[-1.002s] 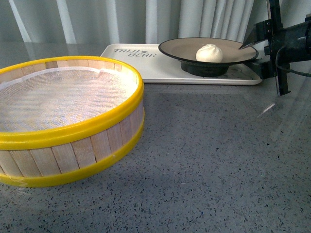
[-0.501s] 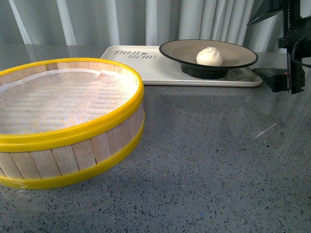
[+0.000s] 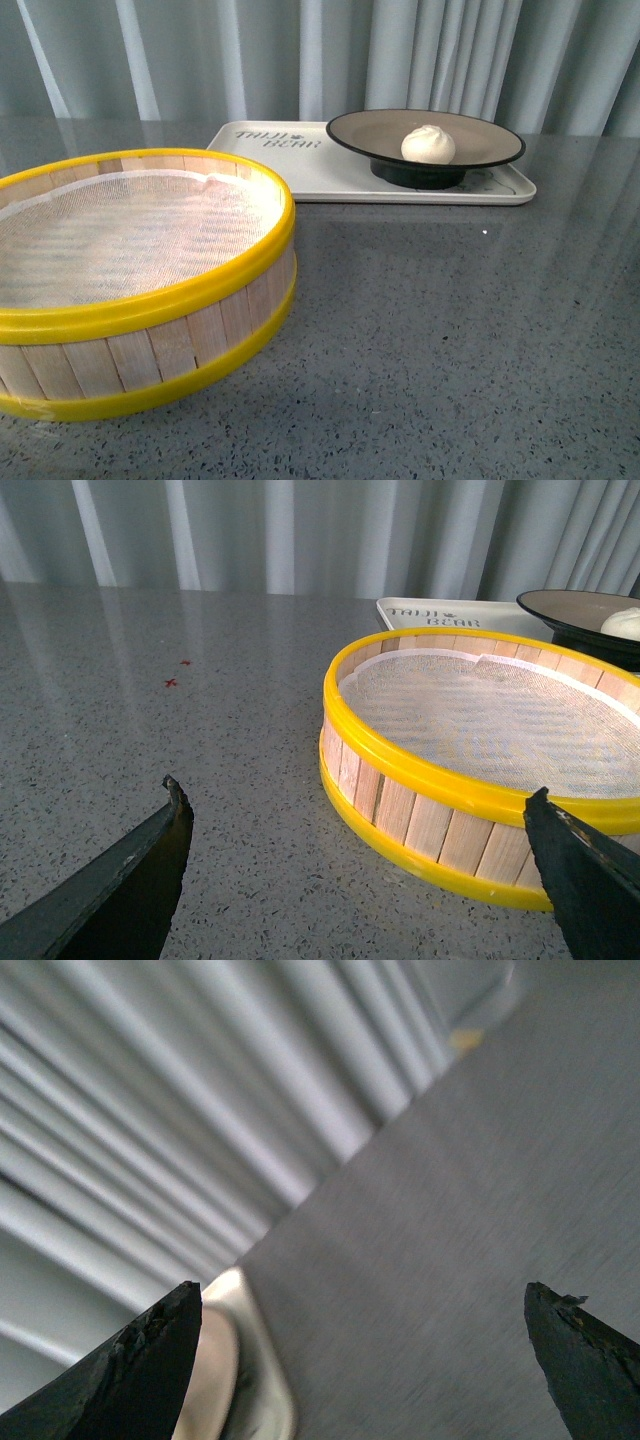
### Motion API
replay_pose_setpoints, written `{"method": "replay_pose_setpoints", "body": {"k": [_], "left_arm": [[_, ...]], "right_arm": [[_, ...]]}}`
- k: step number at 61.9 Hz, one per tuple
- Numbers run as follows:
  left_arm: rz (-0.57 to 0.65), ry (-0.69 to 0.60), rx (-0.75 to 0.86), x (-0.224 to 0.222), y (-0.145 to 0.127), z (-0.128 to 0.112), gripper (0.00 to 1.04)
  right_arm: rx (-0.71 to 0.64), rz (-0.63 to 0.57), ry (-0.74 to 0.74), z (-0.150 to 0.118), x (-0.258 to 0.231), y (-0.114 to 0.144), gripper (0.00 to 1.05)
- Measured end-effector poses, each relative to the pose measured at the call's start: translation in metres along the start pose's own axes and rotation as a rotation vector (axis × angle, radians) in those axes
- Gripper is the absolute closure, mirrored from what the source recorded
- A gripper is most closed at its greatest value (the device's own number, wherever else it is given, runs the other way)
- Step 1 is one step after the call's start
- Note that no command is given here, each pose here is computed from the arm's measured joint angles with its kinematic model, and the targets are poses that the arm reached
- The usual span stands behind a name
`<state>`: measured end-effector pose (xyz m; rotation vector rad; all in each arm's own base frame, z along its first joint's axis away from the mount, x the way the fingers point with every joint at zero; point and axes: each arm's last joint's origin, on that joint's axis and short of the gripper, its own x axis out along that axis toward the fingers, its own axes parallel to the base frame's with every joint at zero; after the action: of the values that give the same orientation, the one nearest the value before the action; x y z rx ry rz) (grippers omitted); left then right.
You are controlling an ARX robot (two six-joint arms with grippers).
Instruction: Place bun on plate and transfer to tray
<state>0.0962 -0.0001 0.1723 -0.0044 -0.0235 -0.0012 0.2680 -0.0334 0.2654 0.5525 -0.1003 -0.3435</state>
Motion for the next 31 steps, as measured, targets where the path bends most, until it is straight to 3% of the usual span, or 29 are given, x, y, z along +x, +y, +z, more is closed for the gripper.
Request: {"method": "replay_pose_setpoints", "body": {"k": [6,13,16,20,31], "left_arm": [[0.0,0.0,0.0,0.0,0.0,0.0,0.07],[0.001,0.0,0.0,0.0,0.0,0.0,0.07],[0.0,0.0,0.0,0.0,0.0,0.0,0.07],[-0.001,0.0,0.0,0.0,0.0,0.0,0.07],[0.0,0.0,0.0,0.0,0.0,0.0,0.07]], "right_arm": [[-0.267,0.055,-0.155,0.015,-0.035,-0.009,0.09],[-0.487,0.118,-0.241,0.012,-0.071,-0.018,0.09],[-0.533,0.244,-0.127,0.012,-0.082,-0.019,0.17],[-0.548,0.328,0.008,0.004,-0.092,-0.023,0.28],[-0.553,0.337,0.113,-0.025,-0.11,-0.039,0.6]]}}
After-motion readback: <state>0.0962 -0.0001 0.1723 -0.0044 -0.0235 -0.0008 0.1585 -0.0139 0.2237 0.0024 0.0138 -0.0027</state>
